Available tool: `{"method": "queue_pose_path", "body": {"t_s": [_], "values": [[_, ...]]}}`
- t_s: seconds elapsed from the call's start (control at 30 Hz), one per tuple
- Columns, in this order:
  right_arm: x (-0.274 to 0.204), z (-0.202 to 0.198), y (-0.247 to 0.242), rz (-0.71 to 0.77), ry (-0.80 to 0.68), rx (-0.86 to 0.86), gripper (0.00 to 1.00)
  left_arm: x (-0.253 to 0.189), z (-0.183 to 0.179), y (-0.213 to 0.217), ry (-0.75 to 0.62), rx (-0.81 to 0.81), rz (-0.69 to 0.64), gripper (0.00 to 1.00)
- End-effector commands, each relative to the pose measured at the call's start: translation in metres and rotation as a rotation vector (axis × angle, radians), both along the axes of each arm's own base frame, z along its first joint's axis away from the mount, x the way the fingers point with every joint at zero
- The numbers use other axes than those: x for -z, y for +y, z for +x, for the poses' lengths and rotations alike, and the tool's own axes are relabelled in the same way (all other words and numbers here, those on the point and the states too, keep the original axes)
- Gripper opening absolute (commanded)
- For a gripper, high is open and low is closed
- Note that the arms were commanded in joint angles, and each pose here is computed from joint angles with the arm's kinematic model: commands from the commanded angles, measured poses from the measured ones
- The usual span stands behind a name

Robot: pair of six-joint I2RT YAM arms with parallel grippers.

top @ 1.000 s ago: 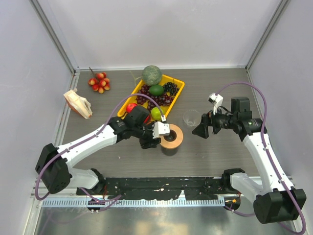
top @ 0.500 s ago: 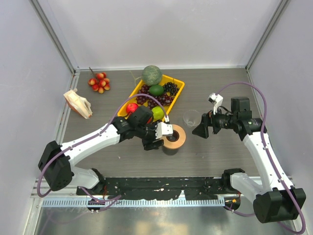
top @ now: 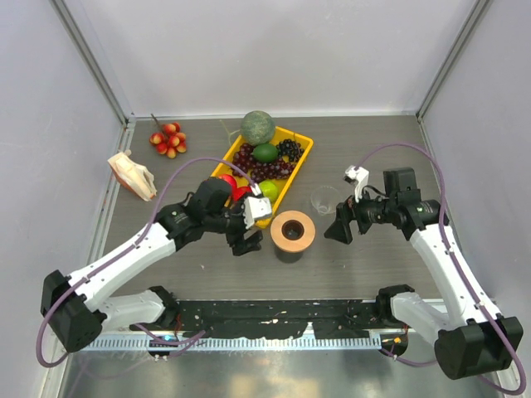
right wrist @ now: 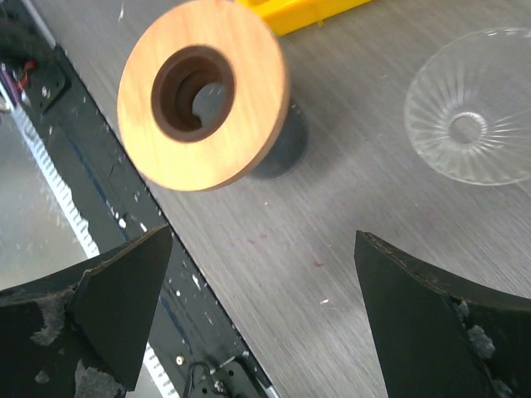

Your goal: Place the coffee filter in the dripper

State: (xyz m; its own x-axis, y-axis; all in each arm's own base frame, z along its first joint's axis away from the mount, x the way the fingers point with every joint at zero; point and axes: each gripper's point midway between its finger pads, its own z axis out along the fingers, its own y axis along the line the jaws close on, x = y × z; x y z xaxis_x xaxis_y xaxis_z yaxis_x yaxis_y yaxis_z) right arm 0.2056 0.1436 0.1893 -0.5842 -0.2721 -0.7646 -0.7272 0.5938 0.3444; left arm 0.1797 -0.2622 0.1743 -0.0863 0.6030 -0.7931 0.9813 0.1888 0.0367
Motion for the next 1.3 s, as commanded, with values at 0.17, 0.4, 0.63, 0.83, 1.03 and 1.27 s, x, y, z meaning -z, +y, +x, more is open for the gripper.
{"method": "queue_pose_path", "body": {"t_s": [0.17,0.4,0.63,0.83,1.03,1.27], "values": [[0.025,-0.027,0.017,-0.169,-0.016,-0.167,0.99,-0.035,0.011,0.005,0.122,-0.129,-0.205,0.80],[0.041,-0.035,0.035,-0.235,0.039,-0.241,0.99,-0.043,0.022,0.007,0.150,-0.175,-0.254,0.81],[0.046,-0.023,0.049,-0.254,0.058,-0.235,1.00,-0.042,0.025,0.008,0.173,-0.192,-0.272,0.81],[0.046,-0.020,0.056,-0.241,0.054,-0.253,1.00,-0.041,0.023,0.009,0.178,-0.190,-0.276,0.81],[0.045,-0.019,0.062,-0.239,0.040,-0.272,1.00,-0.041,0.025,0.008,0.188,-0.192,-0.284,0.81],[0.041,-0.017,0.067,-0.228,0.028,-0.287,1.00,-0.039,0.024,0.007,0.200,-0.190,-0.282,0.82]]}}
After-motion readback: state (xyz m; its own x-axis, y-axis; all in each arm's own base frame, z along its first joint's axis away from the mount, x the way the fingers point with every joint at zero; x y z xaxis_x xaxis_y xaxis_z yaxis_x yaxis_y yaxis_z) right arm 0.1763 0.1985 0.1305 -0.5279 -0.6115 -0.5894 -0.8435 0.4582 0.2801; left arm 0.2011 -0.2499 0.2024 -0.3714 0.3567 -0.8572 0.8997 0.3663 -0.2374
